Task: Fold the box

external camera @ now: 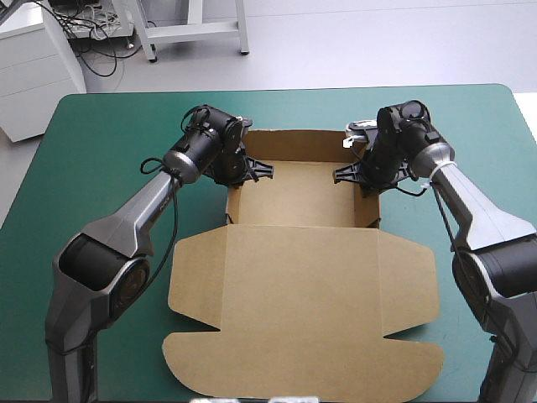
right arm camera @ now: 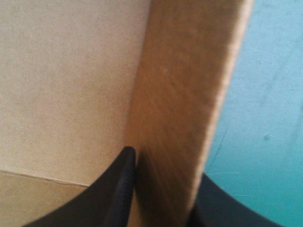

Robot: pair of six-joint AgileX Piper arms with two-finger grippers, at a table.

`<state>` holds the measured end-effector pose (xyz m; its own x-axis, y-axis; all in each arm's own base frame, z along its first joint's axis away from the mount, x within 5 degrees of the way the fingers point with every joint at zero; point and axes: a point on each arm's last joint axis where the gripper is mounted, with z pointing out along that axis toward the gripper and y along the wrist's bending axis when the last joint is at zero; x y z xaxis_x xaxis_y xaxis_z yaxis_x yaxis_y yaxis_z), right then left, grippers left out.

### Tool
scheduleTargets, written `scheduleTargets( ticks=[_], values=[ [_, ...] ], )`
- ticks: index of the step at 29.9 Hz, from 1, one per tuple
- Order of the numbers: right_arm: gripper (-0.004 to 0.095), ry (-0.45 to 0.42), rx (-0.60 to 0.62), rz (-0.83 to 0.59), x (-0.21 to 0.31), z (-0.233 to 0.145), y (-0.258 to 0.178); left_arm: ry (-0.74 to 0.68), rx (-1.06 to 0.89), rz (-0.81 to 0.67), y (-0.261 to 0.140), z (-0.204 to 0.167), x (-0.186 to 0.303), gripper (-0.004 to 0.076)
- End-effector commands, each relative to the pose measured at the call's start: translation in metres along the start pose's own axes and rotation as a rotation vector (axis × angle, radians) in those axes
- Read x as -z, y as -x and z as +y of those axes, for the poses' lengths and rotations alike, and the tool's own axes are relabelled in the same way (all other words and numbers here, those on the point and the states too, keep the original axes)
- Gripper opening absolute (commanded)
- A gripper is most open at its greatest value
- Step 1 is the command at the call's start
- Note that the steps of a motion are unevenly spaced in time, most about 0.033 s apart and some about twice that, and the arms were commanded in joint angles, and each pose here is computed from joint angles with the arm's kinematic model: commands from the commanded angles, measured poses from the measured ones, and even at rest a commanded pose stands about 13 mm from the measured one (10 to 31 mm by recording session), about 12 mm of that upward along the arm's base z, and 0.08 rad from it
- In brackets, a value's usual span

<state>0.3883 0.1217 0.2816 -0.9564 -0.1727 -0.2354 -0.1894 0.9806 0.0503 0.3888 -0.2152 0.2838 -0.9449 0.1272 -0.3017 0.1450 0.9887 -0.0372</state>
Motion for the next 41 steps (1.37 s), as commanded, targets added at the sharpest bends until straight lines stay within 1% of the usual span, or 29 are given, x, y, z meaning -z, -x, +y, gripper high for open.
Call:
scheduleTargets(
  ticks=[1, 4, 5, 6, 8, 12, 15, 18, 21, 24, 26, 29, 31, 32, 35, 39, 41],
  values=[
    [0.0493, 0.014, 0.016, -0.044, 0.024, 0.002, -0.001, -0.031, 0.004, -0.035, -0.001, 0.004, 0.036, 0.0174],
    [0.0658, 0.011, 0.015, -0.047, 0.024, 0.001, -0.001, -0.029, 0.008, -0.035, 0.000, 0.006, 0.036, 0.0326],
    [0.0695, 0.004, 0.010, -0.051, 0.025, 0.001, 0.000, -0.027, 0.008, -0.036, 0.000, 0.006, 0.036, 0.0373],
    [0.0716, 0.003, 0.011, -0.059, 0.026, 0.001, 0.001, -0.018, 0.005, -0.040, 0.000, 0.007, 0.036, 0.0412],
    [0.0726, 0.004, 0.011, -0.072, 0.028, 0.001, 0.002, -0.003, 0.001, -0.051, 0.001, 0.008, 0.037, 0.0445],
    [0.0726, 0.006, 0.011, -0.132, 0.042, 0.002, 0.010, 0.036, -0.108, -0.128, 0.011, 0.012, 0.053, 0.0446],
    [0.0727, -0.009, 0.008, -0.178, 0.058, 0.001, 0.015, 0.016, -0.101, -0.196, 0.017, 0.011, 0.072, 0.0445],
    [0.0726, 0.000, -0.033, -0.244, 0.079, -0.007, 0.020, -0.025, -0.106, -0.258, 0.020, 0.009, 0.095, 0.0445],
    [0.0726, -0.003, -0.047, -0.298, 0.102, -0.015, 0.015, -0.021, -0.174, -0.317, 0.018, 0.013, 0.119, 0.0445],
    [0.0726, -0.007, -0.047, -0.354, 0.127, -0.021, 0.005, 0.000, -0.181, -0.380, 0.011, 0.021, 0.146, 0.0444],
    [0.0726, -0.006, -0.042, -0.388, 0.142, -0.022, -0.002, -0.013, -0.176, -0.416, 0.004, 0.025, 0.165, 0.0444],
    [0.0726, 0.010, -0.038, -0.438, 0.163, -0.020, -0.012, -0.056, -0.170, -0.453, -0.011, 0.029, 0.191, 0.0413],
    [0.0725, 0.014, -0.035, -0.464, 0.174, -0.020, -0.019, -0.092, -0.184, -0.463, -0.020, 0.031, 0.203, 0.0333],
    [0.0725, 0.016, -0.035, -0.471, 0.178, -0.020, -0.023, -0.105, -0.200, -0.464, -0.026, 0.032, 0.208, 0.0258],
    [0.0725, 0.042, -0.043, -0.457, 0.180, -0.018, -0.035, -0.115, -0.220, -0.449, -0.045, 0.038, 0.217, -0.0022],
    [0.0725, 0.041, -0.048, -0.394, 0.167, -0.019, -0.049, -0.099, -0.232, -0.401, -0.079, 0.051, 0.218, -0.0026],
    [0.0725, 0.038, -0.049, -0.378, 0.160, -0.019, -0.051, -0.089, -0.236, -0.358, -0.098, 0.058, 0.212, -0.0026]
  ],
)
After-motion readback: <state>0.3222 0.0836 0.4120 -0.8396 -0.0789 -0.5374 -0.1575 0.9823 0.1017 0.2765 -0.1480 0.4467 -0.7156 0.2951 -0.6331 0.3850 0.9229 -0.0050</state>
